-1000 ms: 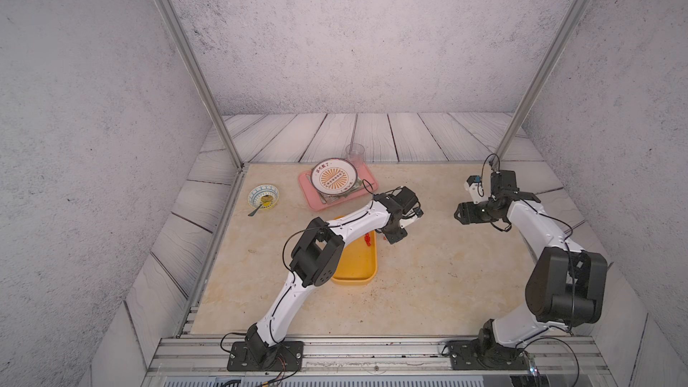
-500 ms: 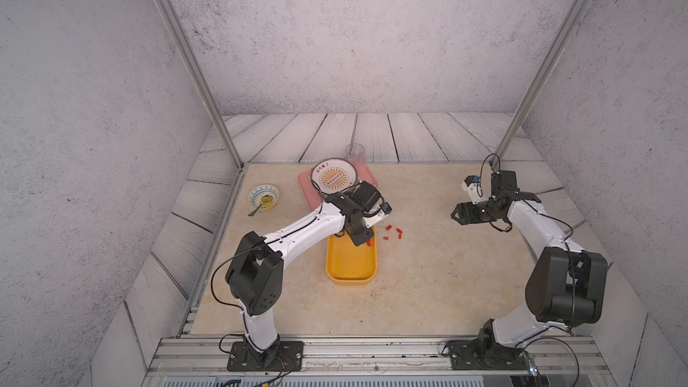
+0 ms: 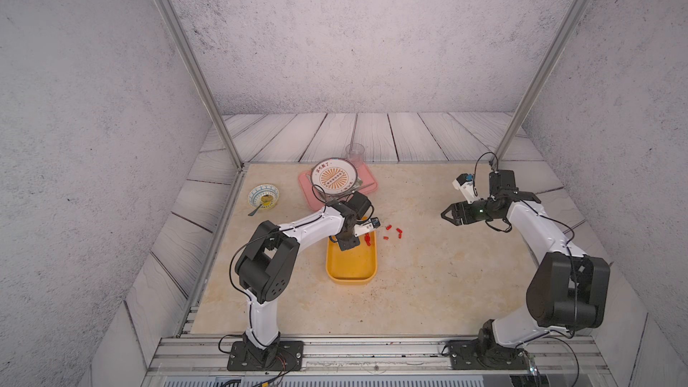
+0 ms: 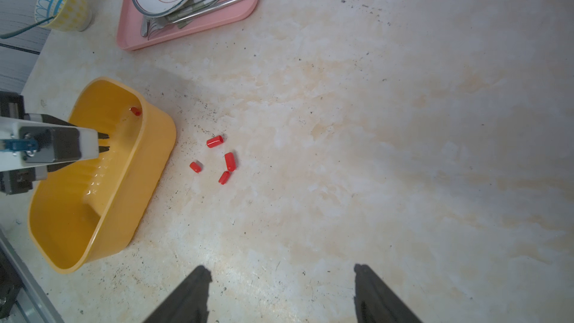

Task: Take the screw protection sleeves out of the storage box
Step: Pick up the screw protection sleeve from the storage box.

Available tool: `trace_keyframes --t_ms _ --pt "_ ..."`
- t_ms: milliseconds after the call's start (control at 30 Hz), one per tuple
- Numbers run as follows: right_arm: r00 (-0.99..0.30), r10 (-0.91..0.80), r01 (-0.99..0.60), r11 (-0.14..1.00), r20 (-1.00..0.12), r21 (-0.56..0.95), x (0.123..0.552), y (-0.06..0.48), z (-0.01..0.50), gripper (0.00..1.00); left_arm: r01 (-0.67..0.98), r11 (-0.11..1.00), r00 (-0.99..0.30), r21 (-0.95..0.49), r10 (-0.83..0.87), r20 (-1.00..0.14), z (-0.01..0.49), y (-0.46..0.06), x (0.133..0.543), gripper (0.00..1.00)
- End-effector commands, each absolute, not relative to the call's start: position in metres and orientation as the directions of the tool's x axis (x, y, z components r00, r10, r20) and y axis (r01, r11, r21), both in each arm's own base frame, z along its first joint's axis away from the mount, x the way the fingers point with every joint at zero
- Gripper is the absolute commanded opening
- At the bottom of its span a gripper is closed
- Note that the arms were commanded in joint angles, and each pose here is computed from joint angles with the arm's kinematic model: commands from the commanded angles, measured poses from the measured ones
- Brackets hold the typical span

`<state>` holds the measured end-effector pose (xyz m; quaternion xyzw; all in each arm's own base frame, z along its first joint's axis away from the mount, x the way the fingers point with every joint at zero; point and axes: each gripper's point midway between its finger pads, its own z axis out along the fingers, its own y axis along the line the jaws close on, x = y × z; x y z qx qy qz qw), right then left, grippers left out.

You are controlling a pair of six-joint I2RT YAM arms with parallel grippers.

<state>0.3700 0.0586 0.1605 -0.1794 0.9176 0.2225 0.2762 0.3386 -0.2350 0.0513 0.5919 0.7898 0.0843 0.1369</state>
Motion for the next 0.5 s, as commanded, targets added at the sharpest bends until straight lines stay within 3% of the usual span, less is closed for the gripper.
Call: trace_keyframes --t_ms 0,467 --pt "-0.772 -0.215 -0.474 0.821 -0.598 0.318 0.364 0.063 0.168 0.76 0.906 0.215 -0.201 0.364 0.977 -0.077 0.046 -0.23 0.354 0.19" --pt "-0.777 -0.214 -0.474 0.818 -0.591 0.327 0.363 0.064 0.166 0.76 0.902 0.107 -0.129 0.419 0.991 0.024 0.026 -0.212 0.376 0.18"
